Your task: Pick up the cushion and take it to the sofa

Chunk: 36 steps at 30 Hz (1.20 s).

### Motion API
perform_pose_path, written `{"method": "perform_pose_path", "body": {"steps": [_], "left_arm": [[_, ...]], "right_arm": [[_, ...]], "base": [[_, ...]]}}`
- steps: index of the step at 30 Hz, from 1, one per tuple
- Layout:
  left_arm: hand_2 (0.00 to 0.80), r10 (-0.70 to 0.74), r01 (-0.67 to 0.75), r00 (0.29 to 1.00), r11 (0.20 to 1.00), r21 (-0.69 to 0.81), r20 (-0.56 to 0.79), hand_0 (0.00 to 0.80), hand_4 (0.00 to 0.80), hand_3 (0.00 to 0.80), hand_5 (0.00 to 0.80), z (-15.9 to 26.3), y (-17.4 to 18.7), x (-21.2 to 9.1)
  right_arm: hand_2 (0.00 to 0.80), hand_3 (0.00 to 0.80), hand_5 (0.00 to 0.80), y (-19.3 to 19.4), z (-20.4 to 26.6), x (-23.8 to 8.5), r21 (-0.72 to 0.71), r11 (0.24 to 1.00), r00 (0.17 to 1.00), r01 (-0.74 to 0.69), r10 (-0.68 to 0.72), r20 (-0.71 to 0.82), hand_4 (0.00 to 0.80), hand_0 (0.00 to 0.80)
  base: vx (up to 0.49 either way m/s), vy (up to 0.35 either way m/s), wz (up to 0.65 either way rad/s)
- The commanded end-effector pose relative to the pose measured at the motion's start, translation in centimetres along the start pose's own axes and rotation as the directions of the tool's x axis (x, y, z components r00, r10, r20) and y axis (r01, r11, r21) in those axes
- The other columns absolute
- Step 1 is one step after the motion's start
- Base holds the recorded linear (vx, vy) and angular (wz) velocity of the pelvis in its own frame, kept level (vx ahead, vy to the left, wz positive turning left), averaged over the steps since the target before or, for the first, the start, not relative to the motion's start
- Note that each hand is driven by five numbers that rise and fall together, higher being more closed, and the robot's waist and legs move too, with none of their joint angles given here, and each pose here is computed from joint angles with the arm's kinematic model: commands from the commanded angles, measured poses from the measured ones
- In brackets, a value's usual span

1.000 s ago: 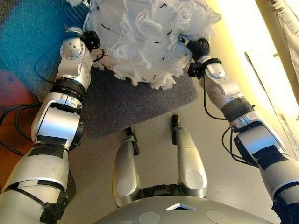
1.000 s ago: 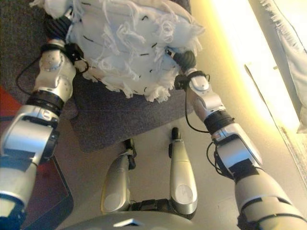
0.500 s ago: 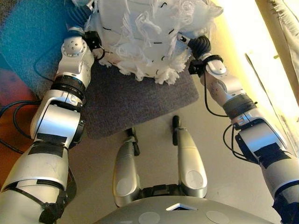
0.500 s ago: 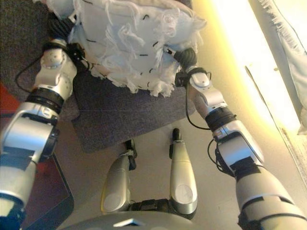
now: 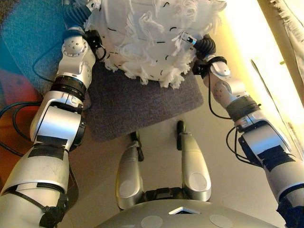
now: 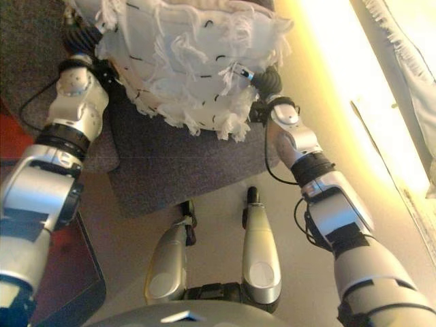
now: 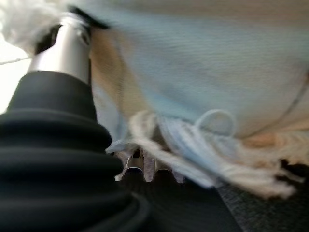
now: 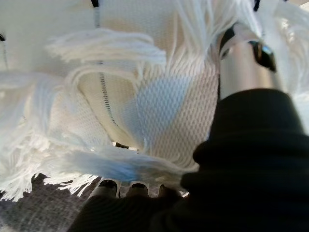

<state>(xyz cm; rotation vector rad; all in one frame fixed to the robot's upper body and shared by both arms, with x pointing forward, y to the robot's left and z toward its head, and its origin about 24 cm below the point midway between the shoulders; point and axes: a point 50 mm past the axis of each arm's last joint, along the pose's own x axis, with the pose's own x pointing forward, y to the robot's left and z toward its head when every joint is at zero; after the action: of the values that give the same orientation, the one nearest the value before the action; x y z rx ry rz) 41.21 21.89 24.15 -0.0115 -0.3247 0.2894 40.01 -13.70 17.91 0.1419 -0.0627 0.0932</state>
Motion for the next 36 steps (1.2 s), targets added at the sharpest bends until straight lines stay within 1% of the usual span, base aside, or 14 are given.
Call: {"method": "perform_pose_path", "body": {"steps": [1, 4, 7, 10, 12, 15, 19, 23, 26, 29, 30, 31, 34, 36], "left_arm": [[0.0, 0.021, -0.019, 0.983, 1.0, -0.013, 0.181, 0.0, 0.0, 0.0, 0.0, 5.2, 1.1, 1.0], [0.0, 0.051, -0.042, 0.982, 0.998, -0.052, 0.181, 0.0, 0.0, 0.0, 0.0, 4.9, 1.9, 0.7], [0.0, 0.102, -0.088, 0.978, 0.993, -0.084, 0.18, 0.0, 0.0, 0.0, 0.0, 4.6, 2.7, 0.5], [0.0, 0.132, -0.12, 0.975, 0.99, -0.078, 0.18, 0.0, 0.0, 0.0, 0.0, 4.5, 3.6, 0.4], [0.0, 0.137, -0.131, 0.973, 0.99, -0.044, 0.184, 0.0, 0.0, 0.0, 0.0, 4.1, 4.3, 0.2], [0.0, 0.128, -0.136, 0.973, 0.99, 0.029, 0.19, 0.0, 0.0, 0.0, 0.0, 3.3, 5.2, -0.3], [0.0, 0.136, -0.146, 0.978, 0.988, 0.054, 0.158, 0.0, 0.0, 0.0, 0.0, 1.8, 6.8, -1.1], [0.0, 0.135, -0.136, 0.984, 0.991, 0.004, 0.118, 0.0, 0.0, 0.0, 0.0, -0.3, 7.7, -2.4], [0.0, 0.08, -0.076, 0.994, 0.996, -0.048, 0.069, 0.0, 0.0, 0.0, 0.0, -2.8, 7.6, -4.2], [0.0, 0.003, -0.001, 1.0, 0.992, -0.124, 0.013, 0.0, 0.0, 0.0, 0.0, -6.2, 6.7, -7.4], [0.0, -0.03, 0.029, 1.0, 0.99, -0.141, -0.008, 0.0, 0.0, 0.0, 0.0, -7.4, 6.3, -9.1], [0.0, -0.046, 0.043, 0.999, 0.985, -0.168, -0.016, 0.0, 0.0, 0.0, 0.0, -7.8, 6.0, -9.9], [0.0, -0.105, 0.081, 0.992, 0.956, -0.283, -0.069, 0.0, 0.0, 0.0, 0.0, -10.0, 5.3, -13.6], [0.0, -0.137, 0.101, 0.986, 0.943, -0.316, -0.094, 0.0, 0.0, 0.0, 0.0, -11.0, 5.0, -15.3]], "right_arm": [[0.0, 0.0, 0.0, -0.7, 5.0, 0.1, 0.117, 0.993, 0.972, 0.014, -0.041, 0.231, 0.0, 0.0], [0.0, 0.0, 0.0, -1.7, 5.3, -0.3, 0.109, 0.992, 0.961, 0.058, -0.085, 0.264, 0.0, 0.0], [0.0, 0.0, 0.0, -2.3, 5.5, -0.5, 0.078, 0.994, 0.956, 0.083, -0.101, 0.276, 0.0, 0.0], [0.0, 0.0, 0.0, -3.1, 5.5, -0.7, 0.042, 0.994, 0.954, 0.104, -0.112, 0.277, 0.0, 0.0], [0.0, 0.0, 0.0, -4.0, 5.2, -1.0, 0.02, 0.993, 0.957, 0.115, -0.116, 0.265, 0.0, 0.0], [0.0, 0.0, 0.0, -5.4, 4.3, -1.7, 0.005, 0.99, 0.961, 0.14, -0.136, 0.242, 0.0, 0.0], [0.0, 0.0, 0.0, -7.3, 2.4, -2.5, 0.015, 0.984, 0.966, 0.177, -0.176, 0.188, 0.0, 0.0], [0.0, 0.0, 0.0, -7.8, -0.5, -3.8, -0.002, 0.982, 0.973, 0.188, -0.186, 0.135, 0.0, 0.0], [0.0, 0.0, 0.0, -7.8, -3.1, -5.3, -0.029, 0.975, 0.972, 0.219, -0.215, 0.097, 0.0, 0.0], [0.0, 0.0, 0.0, -8.8, -6.3, -7.9, -0.032, 0.964, 0.964, 0.264, -0.262, 0.049, 0.0, 0.0], [0.0, 0.0, 0.0, -9.2, -7.6, -9.1, -0.048, 0.958, 0.959, 0.284, -0.283, 0.034, 0.0, 0.0], [0.0, 0.0, 0.0, -9.3, -8.2, -9.7, -0.051, 0.955, 0.957, 0.291, -0.29, 0.025, 0.0, 0.0], [0.0, 0.0, 0.0, -9.6, -10.2, -12.3, -0.034, 0.95, 0.95, 0.311, -0.311, -0.004, 0.0, 0.0], [0.0, 0.0, 0.0, -9.2, -11.3, -13.6, -0.025, 0.953, 0.953, 0.301, -0.301, -0.02, 0.0, 0.0]], "base": [[0.081, 0.038, 0.05], [0.081, 0.036, 0.07], [0.098, 0.034, 0.1], [0.115, 0.025, 0.1], [0.119, 0.024, 0.09], [0.103, 0.031, 0.08], [0.129, 0.027, 0.08], [0.114, 0.0, 0.07], [0.094, -0.01, 0.05], [0.089, -0.012, 0.04], [0.074, -0.01, 0.09], [0.063, -0.014, 0.07], [0.038, -0.016, -0.01], [0.011, -0.016, -0.1]]}}
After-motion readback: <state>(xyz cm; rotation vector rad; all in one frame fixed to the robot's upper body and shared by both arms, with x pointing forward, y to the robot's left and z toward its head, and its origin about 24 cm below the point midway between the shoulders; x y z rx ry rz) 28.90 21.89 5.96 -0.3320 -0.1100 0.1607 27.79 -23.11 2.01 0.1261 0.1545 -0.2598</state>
